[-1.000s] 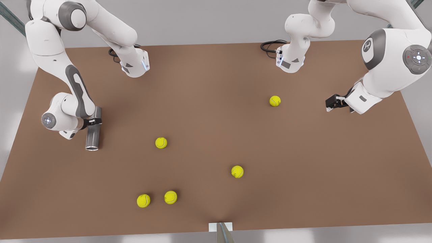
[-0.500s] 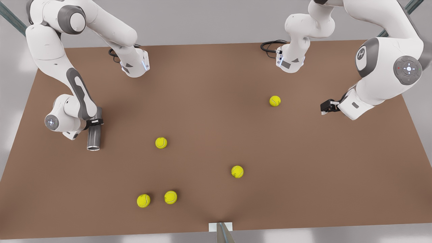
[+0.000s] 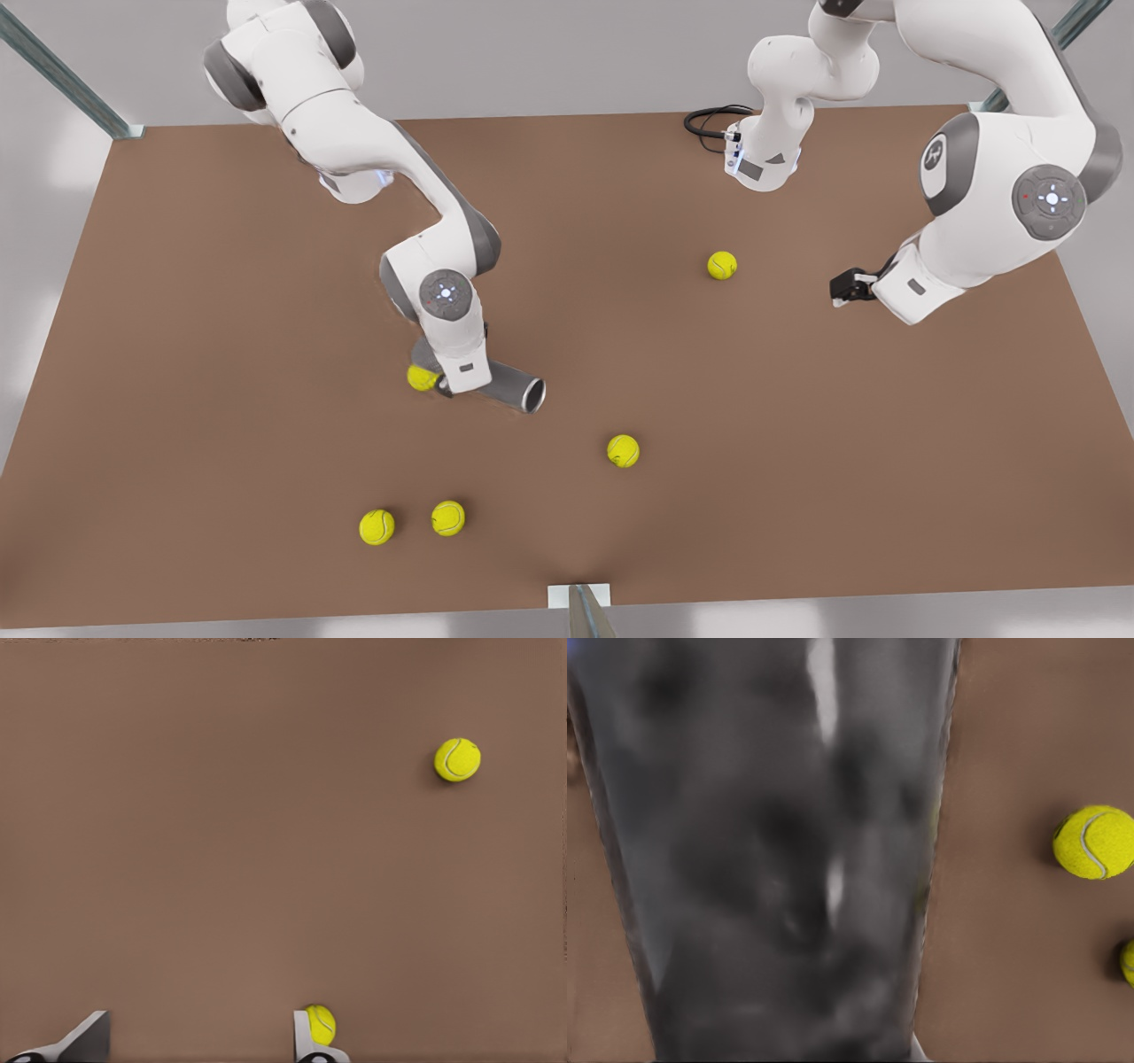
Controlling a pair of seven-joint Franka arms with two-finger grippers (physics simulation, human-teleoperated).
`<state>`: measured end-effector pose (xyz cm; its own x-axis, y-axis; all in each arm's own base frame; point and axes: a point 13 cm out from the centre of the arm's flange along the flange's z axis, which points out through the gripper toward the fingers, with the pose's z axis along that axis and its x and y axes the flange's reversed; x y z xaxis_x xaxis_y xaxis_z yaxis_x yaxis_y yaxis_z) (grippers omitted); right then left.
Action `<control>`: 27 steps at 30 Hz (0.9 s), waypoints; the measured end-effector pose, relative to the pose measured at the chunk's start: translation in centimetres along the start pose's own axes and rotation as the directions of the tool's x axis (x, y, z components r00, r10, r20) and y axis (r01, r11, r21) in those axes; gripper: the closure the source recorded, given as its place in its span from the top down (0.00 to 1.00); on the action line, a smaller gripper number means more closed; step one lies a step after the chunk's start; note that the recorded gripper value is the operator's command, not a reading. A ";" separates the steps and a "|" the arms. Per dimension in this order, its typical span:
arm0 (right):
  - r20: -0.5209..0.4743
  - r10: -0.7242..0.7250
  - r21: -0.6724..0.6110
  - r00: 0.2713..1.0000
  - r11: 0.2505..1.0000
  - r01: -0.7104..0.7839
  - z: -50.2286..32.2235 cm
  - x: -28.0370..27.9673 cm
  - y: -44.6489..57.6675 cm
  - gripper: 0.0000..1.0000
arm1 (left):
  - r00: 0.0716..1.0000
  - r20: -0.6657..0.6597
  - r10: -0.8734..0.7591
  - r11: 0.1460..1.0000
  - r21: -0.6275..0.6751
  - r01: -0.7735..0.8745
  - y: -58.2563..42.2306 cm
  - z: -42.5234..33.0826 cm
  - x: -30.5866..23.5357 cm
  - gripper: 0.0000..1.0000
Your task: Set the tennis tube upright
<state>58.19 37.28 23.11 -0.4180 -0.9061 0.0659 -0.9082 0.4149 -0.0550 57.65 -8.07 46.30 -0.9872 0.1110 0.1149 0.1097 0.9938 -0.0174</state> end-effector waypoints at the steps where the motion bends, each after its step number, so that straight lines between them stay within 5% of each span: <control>1: 0.006 -0.058 0.006 0.998 0.998 0.058 0.5 -3.4 2.7 0.59 | 1.000 0.001 0.002 1.000 0.000 -0.002 -0.1 0.0 0.0 1.00; 5: 0.003 -0.224 0.049 0.975 0.973 0.224 3.0 -11.1 12.4 0.59 | 1.000 -0.005 -0.005 1.000 0.000 0.005 0.2 0.6 -0.5 1.00; 12: -0.011 -0.324 0.031 0.946 0.946 0.324 11.3 -14.1 19.6 0.60 | 1.000 -0.008 -0.005 1.000 -0.001 0.005 0.2 1.3 -0.9 1.00; 16: 0.005 -0.326 0.034 0.945 0.945 0.325 13.2 -14.6 20.0 1.00 | 1.000 -0.015 -0.002 1.000 0.005 0.002 -0.2 1.8 -1.2 1.00; 20: 0.028 -0.339 0.047 0.940 0.940 0.338 13.2 -15.5 21.3 1.00 | 1.000 -0.011 -0.004 1.000 0.010 0.004 -0.1 1.9 -1.4 1.00; 25: 0.198 -0.259 0.025 0.945 0.966 0.259 -1.0 -17.1 21.2 1.00 | 0.995 -0.094 -0.014 0.998 0.059 0.019 1.3 5.0 -0.2 1.00; 27: 0.265 -0.066 -0.043 0.962 0.996 0.081 -12.3 -12.0 12.3 1.00 | 0.978 -0.207 -0.022 0.989 0.136 0.051 4.0 10.1 1.3 1.00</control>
<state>51.75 54.31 33.88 -0.3359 -0.9211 -0.1967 -0.9390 0.3438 -0.0064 55.62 -3.95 36.37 -0.9439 0.0872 0.3185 0.0420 0.9884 -0.1461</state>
